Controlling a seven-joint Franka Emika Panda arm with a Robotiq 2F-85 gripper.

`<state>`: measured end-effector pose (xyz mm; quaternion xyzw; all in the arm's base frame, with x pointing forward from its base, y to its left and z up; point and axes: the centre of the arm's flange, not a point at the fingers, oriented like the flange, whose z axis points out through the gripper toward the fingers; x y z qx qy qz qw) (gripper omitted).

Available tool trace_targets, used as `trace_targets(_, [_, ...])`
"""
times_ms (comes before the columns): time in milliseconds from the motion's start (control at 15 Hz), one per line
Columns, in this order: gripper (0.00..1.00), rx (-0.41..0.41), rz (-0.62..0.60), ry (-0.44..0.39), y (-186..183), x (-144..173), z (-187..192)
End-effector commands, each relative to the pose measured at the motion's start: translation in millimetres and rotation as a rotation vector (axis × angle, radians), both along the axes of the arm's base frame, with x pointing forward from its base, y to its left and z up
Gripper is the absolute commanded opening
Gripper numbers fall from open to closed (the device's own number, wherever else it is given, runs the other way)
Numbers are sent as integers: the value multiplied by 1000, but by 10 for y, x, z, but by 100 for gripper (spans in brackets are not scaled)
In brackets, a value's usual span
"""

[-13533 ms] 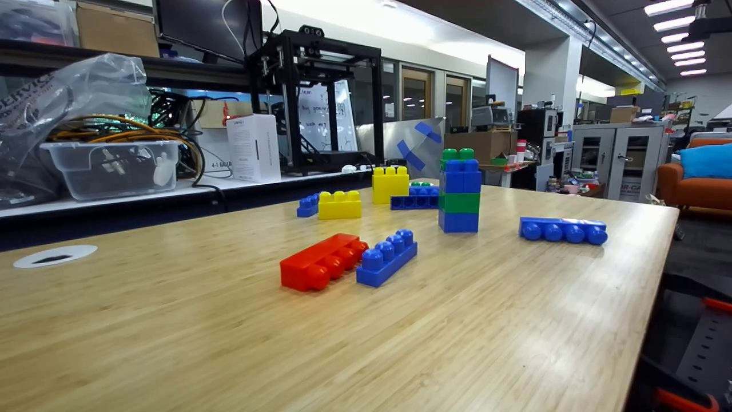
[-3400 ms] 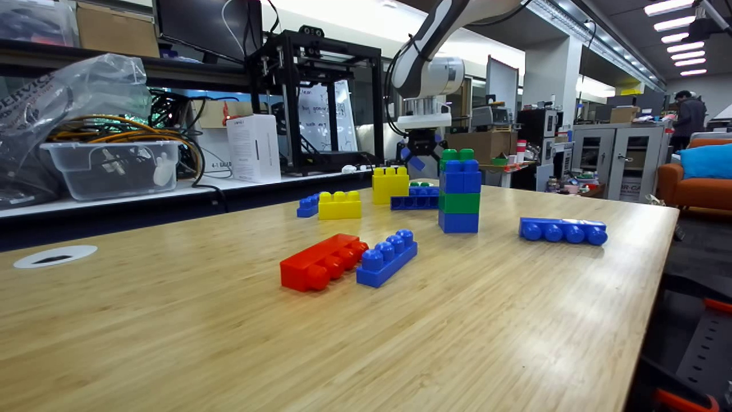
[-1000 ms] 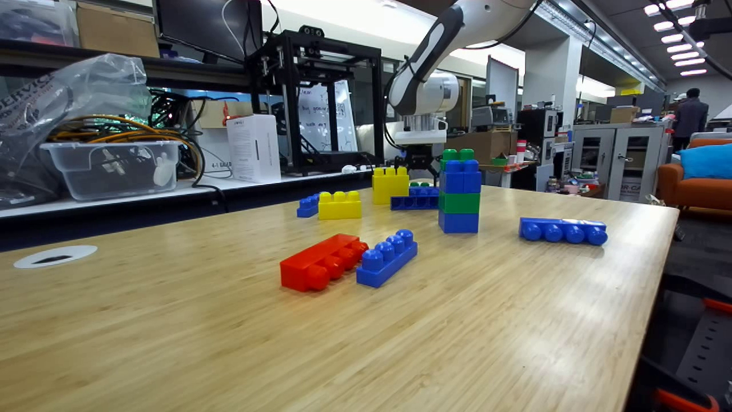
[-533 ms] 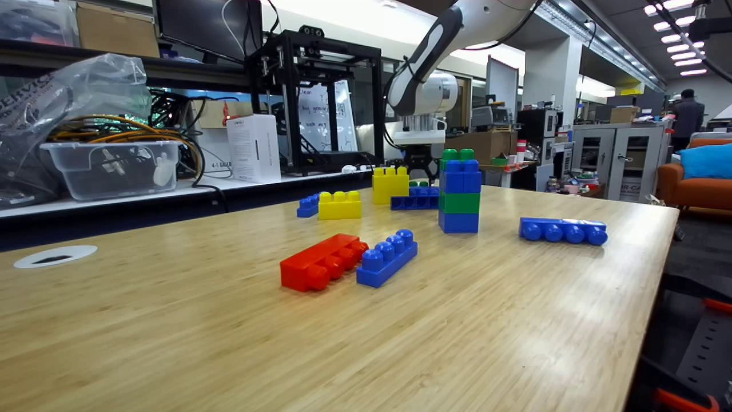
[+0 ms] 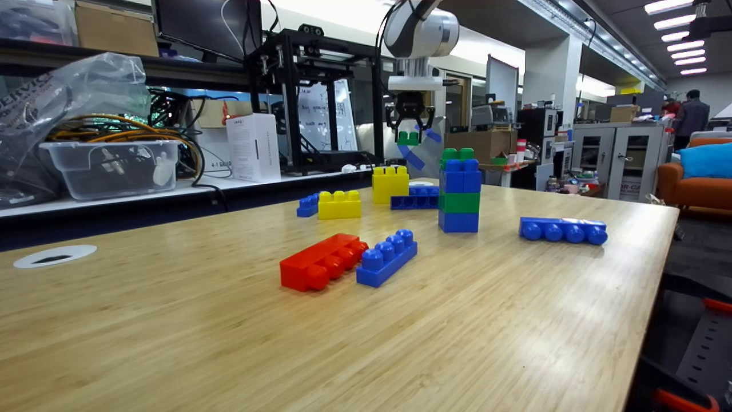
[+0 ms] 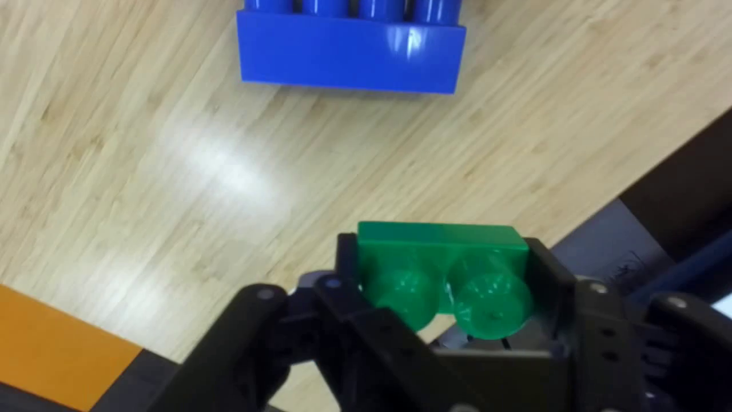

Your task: Pick up the green LEGO block and stack it on top of the purple LEGO blocks

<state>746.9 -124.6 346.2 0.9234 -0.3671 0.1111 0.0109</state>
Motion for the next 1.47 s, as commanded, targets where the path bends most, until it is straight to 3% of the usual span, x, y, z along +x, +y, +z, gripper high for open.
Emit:
trace_targets(0, [44, -57, 96, -15, 288, -669, 656])
trace_targets(267, [44, -84, 253, 5, 604, -1201, 1274])
trace_targets(733, [44, -104, 458, 53, 1026, -2212, 1585])
trace_targets(933, [44, -86, 455, 67, 1142, -2489, 1530])
trace_targets(1400, [44, -14, 365, 129, 1202, -2816, 1245])
